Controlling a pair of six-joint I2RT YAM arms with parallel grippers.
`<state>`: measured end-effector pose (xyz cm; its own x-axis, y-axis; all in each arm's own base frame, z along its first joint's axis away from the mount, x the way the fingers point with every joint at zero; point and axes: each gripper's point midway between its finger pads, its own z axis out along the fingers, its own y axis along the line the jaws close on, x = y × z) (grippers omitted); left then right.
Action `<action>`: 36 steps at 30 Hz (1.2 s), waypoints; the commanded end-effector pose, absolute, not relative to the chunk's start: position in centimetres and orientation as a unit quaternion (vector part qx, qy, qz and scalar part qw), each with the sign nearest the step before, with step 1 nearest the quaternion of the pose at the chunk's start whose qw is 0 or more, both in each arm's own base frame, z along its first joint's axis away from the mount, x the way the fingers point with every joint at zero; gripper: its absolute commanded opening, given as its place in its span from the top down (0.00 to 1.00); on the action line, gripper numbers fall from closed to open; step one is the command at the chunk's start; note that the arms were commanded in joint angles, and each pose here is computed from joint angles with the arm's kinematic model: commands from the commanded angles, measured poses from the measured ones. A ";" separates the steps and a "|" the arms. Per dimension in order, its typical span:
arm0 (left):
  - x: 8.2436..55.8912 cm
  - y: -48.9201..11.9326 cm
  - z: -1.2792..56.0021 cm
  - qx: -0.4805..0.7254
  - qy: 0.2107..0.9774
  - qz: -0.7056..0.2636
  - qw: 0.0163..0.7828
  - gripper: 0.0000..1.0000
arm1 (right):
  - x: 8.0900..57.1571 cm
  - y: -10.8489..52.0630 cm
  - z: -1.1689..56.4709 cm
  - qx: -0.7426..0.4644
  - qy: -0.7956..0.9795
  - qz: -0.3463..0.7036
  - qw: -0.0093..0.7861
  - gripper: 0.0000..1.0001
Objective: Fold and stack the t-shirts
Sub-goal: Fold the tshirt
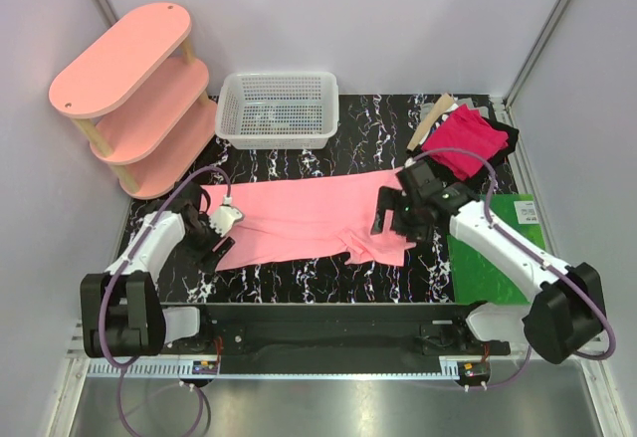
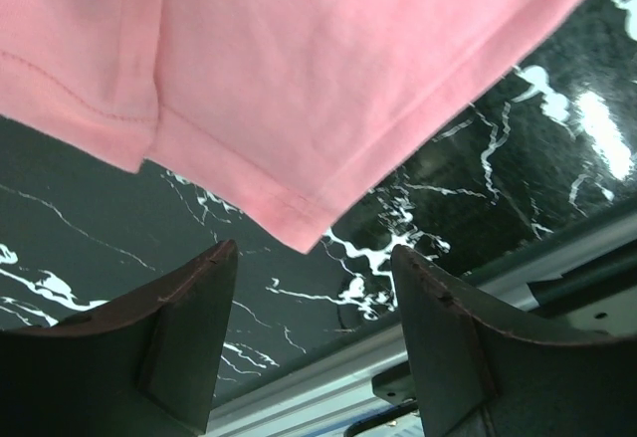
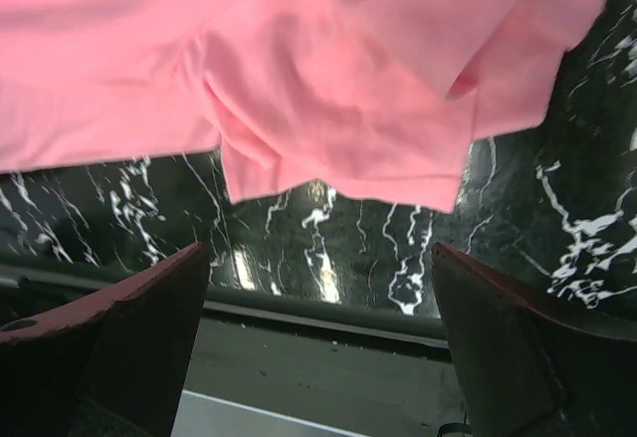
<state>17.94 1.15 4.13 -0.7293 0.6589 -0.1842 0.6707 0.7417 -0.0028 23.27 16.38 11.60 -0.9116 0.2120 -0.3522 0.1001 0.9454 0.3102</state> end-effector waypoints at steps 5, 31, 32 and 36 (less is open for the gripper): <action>19.4 1.7 3.7 0.357 0.929 -0.014 0.094 0.38 | 20.3 14.6 4.5 0.107 0.985 0.048 0.128 0.00; 29.2 2.1 5.4 0.294 0.944 0.017 0.151 0.35 | 30.4 13.7 6.7 0.154 0.968 0.081 0.180 0.25; 29.2 2.2 5.2 0.296 0.944 0.018 0.148 0.35 | 30.4 13.8 6.8 0.157 0.967 0.085 0.182 0.25; 29.5 2.4 4.0 0.294 0.946 0.019 0.135 0.37 | 30.2 13.8 6.6 0.157 0.967 0.089 0.179 0.28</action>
